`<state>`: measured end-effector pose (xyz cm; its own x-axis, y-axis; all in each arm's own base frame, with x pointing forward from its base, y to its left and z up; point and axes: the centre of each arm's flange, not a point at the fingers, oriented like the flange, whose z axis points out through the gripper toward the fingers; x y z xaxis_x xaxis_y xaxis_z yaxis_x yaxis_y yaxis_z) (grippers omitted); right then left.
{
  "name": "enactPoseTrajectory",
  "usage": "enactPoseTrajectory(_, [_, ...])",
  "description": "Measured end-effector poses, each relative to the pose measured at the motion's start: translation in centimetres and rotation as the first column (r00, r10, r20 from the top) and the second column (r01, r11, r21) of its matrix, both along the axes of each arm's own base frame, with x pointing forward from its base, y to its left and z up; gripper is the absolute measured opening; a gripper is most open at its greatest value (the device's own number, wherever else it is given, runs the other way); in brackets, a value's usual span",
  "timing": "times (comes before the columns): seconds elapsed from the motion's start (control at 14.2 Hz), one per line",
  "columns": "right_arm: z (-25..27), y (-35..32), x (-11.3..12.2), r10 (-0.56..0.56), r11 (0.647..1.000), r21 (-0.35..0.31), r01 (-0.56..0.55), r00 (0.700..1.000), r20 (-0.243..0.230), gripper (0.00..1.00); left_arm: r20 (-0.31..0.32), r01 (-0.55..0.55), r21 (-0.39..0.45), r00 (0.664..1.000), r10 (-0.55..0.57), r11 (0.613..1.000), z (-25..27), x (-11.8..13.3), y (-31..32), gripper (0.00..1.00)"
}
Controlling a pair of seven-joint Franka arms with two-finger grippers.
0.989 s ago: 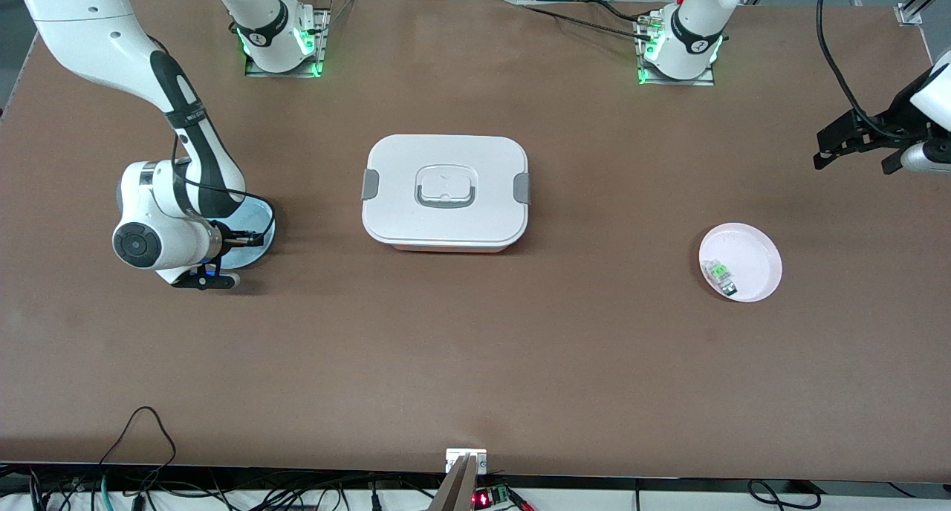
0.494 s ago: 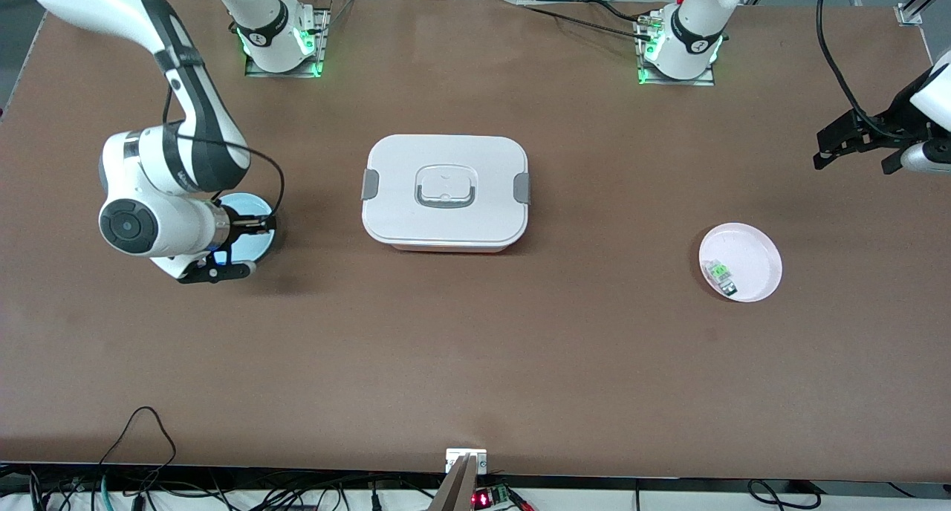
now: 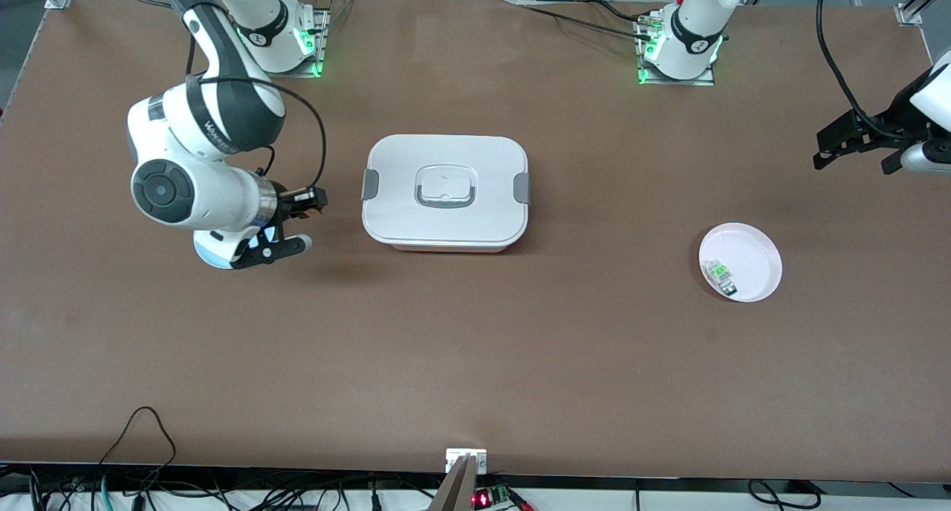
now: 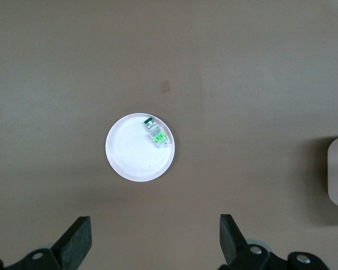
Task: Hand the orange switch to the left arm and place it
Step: 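Lift the orange switch with the right gripper over the white box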
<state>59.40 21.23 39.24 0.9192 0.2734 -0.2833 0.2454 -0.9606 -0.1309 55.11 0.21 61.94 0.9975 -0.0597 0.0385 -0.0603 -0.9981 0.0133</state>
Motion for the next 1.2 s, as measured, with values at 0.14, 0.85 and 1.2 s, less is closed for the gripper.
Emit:
enactPoseTrajectory(0.14, [1.3, 1.5, -0.1, 0.023, 1.000, 0.020, -0.023, 0.999, 0.024, 0.73, 0.000, 0.000, 0.000, 1.000, 0.000, 1.000, 0.0, 0.0, 0.0, 1.00])
enactPoseTrajectory(0.85, [9.9, 9.8, -0.7, 0.107, 0.963, 0.225, -0.152, 0.974, 0.200, 0.73, 0.031, 0.011, -0.001, 0.999, -0.011, 1.000, 1.1, 1.5, -0.6, 1.00])
enactPoseTrajectory(1.2, [13.1, 15.0, -2.4, 0.133, 0.922, 0.307, -0.238, 0.936, 0.326, 0.73, -0.001, 0.080, -0.012, 0.997, -0.080, 0.997, 0.2, 2.0, -4.7, 1.00])
